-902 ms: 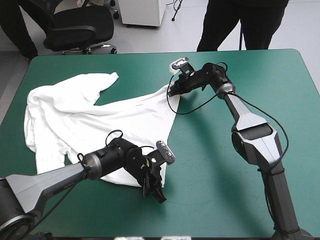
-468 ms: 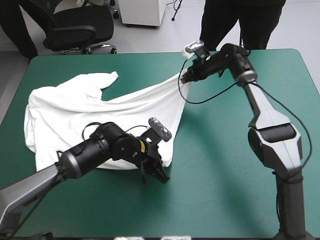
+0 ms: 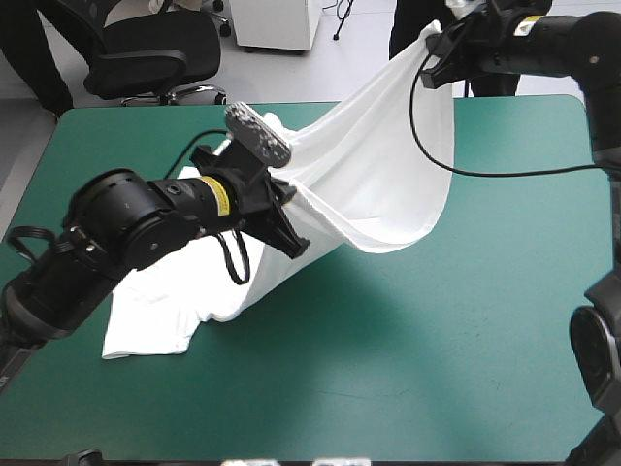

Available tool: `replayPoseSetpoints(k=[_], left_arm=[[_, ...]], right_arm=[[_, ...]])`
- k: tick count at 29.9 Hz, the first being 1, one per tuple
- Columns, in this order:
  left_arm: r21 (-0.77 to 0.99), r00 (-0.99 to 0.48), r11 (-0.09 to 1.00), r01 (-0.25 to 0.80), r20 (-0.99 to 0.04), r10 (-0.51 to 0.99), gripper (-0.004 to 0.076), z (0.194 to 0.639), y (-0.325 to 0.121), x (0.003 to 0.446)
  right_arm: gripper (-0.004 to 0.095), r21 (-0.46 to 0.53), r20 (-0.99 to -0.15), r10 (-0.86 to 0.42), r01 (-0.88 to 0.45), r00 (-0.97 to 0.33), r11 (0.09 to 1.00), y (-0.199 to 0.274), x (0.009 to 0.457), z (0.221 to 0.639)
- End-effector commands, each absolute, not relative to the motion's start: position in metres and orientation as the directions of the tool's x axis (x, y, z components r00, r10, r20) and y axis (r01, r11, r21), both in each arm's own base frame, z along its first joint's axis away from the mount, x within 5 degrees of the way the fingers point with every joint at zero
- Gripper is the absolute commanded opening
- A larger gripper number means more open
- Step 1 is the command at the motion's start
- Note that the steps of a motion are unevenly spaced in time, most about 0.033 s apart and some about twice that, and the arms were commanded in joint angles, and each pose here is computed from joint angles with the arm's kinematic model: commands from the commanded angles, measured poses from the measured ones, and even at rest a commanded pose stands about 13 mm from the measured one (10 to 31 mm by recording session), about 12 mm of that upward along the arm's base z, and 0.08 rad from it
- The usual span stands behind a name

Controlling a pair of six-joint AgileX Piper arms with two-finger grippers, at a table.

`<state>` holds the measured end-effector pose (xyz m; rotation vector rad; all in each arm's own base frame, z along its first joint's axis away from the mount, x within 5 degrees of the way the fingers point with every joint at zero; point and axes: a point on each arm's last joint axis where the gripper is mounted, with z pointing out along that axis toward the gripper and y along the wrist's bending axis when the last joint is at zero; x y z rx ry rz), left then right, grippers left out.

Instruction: Fold the cloth

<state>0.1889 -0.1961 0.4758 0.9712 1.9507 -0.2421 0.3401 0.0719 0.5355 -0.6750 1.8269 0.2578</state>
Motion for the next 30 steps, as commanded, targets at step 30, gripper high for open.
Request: replayPoseSetpoints(k=[30], left_arm=[[0.261,0.507,0.87,0.417,-0.862,0.016,-0.0018,0.695,-0.043,0.067]], right_arm=[[-0.0017,-0.289,-0.859,-0.192,-0.14,0.474,0.947,0.022,0.066,0.683]])
